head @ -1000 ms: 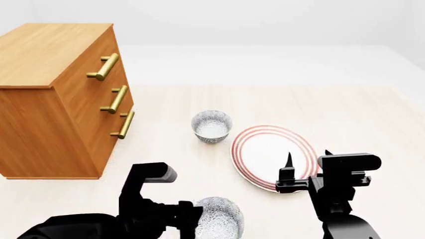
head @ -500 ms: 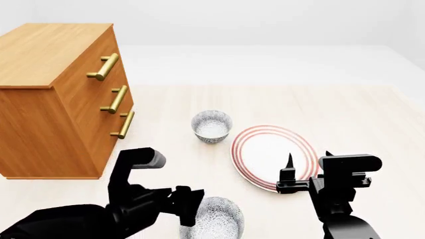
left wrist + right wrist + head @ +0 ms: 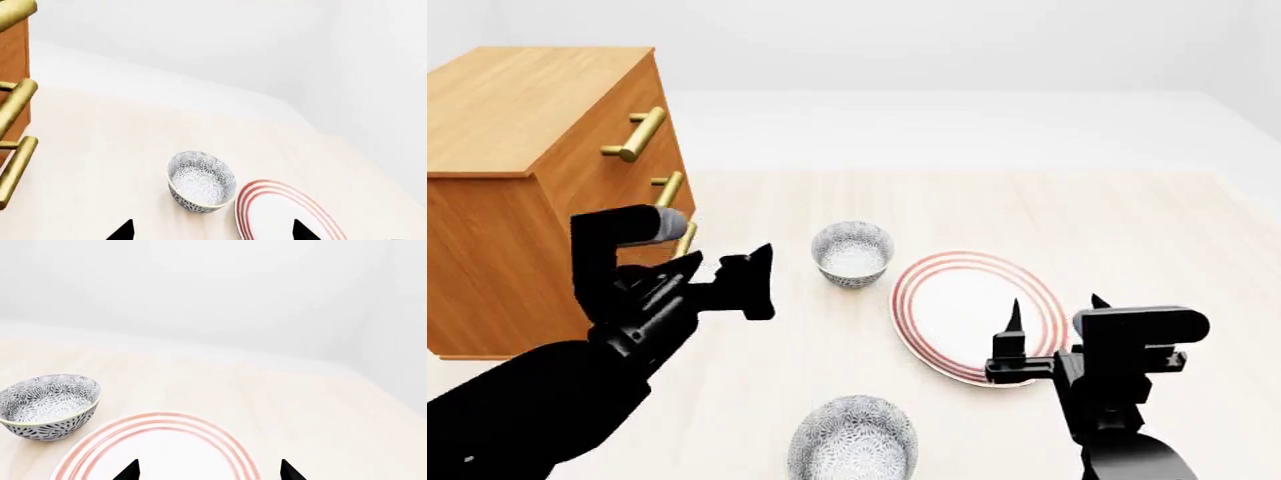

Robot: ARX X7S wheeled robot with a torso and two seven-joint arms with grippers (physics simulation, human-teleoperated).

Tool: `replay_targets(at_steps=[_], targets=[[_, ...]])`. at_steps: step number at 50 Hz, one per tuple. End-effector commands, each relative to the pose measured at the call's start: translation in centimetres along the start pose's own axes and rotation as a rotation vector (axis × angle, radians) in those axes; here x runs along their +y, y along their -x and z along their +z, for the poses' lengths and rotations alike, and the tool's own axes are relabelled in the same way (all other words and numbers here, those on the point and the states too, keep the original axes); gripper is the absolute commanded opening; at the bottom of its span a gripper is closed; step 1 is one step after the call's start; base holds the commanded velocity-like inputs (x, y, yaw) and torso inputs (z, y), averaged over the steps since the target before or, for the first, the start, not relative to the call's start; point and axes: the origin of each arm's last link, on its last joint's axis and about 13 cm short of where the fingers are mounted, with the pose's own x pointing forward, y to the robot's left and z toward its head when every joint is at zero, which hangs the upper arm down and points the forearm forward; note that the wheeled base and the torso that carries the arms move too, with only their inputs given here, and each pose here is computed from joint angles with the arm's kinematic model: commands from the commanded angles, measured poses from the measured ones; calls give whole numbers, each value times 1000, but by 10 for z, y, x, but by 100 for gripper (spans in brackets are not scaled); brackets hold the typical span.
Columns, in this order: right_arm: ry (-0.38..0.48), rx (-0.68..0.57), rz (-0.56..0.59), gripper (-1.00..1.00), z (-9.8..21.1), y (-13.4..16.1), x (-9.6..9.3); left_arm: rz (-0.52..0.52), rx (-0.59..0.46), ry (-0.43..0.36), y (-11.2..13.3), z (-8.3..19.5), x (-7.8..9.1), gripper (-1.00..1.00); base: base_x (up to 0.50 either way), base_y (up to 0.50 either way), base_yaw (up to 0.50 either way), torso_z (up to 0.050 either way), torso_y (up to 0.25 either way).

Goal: Stack the bowl in the middle on the bowl at the back.

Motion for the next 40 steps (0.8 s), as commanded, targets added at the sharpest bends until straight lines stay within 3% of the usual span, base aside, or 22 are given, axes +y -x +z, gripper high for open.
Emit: replay_targets(at_steps=[1,9,16,40], targets=[[12,-61,-36,100,17,6,-1,151,-306,-120,-8,11,11,100,0,0,0,0,0],[49,-179,-79,100,47,24,-1,207,-569,-176,15,16,1,100,0,0,0,0,0],[70,-284,-127,100,68,47,-4,209,-701,-174,36,19,-5,100,0,0,0,0,0],[113,-533,-153,100,87,104,2,170,-920,-133,93,-3,-8,100,0,0,0,0,0]])
